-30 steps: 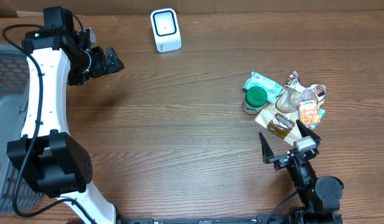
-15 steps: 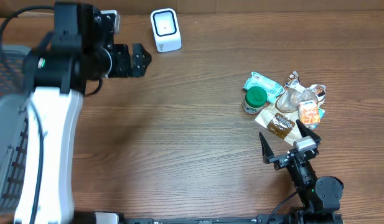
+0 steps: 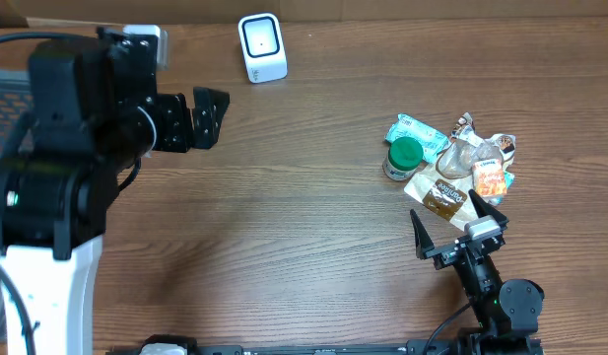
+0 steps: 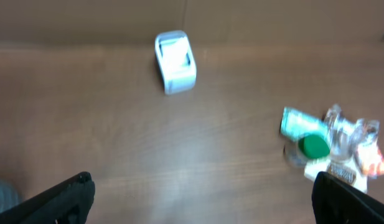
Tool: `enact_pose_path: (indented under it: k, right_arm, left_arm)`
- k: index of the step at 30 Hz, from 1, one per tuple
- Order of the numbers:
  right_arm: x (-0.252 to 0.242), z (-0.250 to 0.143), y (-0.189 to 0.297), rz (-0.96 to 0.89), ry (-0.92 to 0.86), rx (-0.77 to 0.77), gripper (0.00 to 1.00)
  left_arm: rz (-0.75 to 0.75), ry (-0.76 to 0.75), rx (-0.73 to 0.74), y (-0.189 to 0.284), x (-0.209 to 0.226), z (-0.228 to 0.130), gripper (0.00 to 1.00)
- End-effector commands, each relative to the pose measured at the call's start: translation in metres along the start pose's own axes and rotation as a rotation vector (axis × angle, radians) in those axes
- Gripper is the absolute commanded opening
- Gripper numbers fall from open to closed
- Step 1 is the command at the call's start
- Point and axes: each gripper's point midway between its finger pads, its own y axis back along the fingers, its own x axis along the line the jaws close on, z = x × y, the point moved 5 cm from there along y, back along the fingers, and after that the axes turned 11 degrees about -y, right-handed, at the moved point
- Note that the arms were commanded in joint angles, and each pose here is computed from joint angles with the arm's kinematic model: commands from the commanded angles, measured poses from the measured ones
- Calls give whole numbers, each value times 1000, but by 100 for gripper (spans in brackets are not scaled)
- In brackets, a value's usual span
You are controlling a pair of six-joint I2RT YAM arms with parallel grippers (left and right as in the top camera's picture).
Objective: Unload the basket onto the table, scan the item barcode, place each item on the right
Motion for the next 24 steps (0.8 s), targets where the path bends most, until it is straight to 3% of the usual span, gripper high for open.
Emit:
enact_pose_path:
  k: [1,8,24]
  right_arm:
    - [-3,-1,0,-16,-2,-7,100]
    - [-3,-1,0,-16,-2,-7,100]
    - [-3,-1,0,-16,-2,-7,100]
  left_arm:
    - [18,-23,-82,12,-1,-3,100]
    - [29,-82,-287,1,-3,-31,99]
    - [86,-120,-582,-30,-5,-153,99]
